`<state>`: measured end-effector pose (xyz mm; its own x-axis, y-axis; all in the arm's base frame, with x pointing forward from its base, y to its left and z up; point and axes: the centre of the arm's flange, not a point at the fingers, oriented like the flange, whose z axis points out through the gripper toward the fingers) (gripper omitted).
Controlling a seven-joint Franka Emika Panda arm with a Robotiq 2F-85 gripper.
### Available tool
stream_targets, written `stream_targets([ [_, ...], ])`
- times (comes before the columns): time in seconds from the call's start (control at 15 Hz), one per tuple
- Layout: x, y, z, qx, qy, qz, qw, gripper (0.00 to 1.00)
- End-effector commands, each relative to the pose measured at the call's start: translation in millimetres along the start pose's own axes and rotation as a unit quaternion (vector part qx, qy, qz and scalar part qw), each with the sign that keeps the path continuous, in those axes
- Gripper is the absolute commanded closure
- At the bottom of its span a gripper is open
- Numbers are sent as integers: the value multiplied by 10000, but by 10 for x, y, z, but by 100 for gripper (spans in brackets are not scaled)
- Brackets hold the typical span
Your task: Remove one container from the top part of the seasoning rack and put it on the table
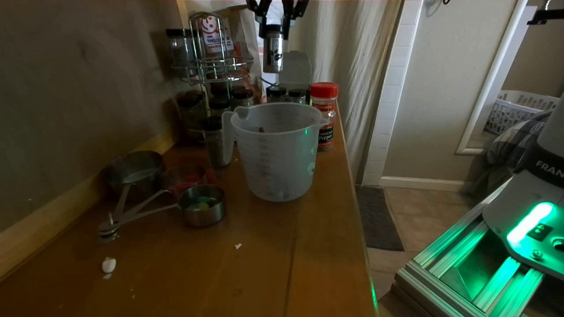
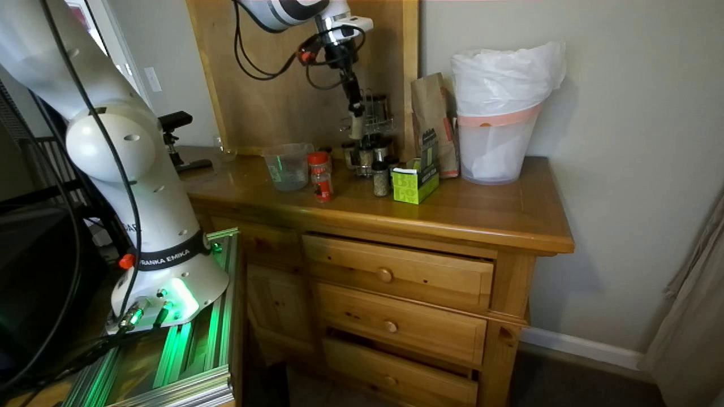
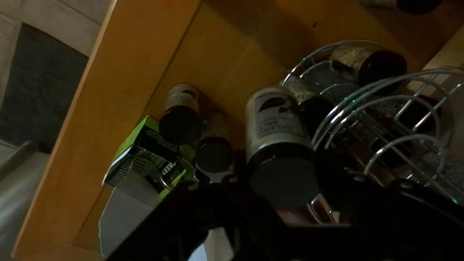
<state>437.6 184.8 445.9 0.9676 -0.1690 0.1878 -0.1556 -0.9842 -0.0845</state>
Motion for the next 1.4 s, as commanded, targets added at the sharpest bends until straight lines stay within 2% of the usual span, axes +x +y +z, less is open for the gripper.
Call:
stream_targets([
  [0.0,29,328,-47,417,-171,-885,9951,76],
  [0.13,30,363,75,359,-265,-1328,9901,76],
  [0.27,-17,346,188,88,-317,-1646,9858,76],
  [0.4,-16,317,167,-4,-309,-1559,9873,76],
  [0.47,-5,325,226,118,-352,-1495,9881,51],
  [0.6,-21,301,231,90,-351,-1535,9875,51],
  [0.67,-22,299,231,87,-350,-1539,9874,76],
  [0.93,29,320,498,48,-60,-1686,9857,76],
  [1.2,14,333,733,-250,302,-1863,9817,76],
  [1.33,7,334,692,-156,125,-1871,9821,76],
])
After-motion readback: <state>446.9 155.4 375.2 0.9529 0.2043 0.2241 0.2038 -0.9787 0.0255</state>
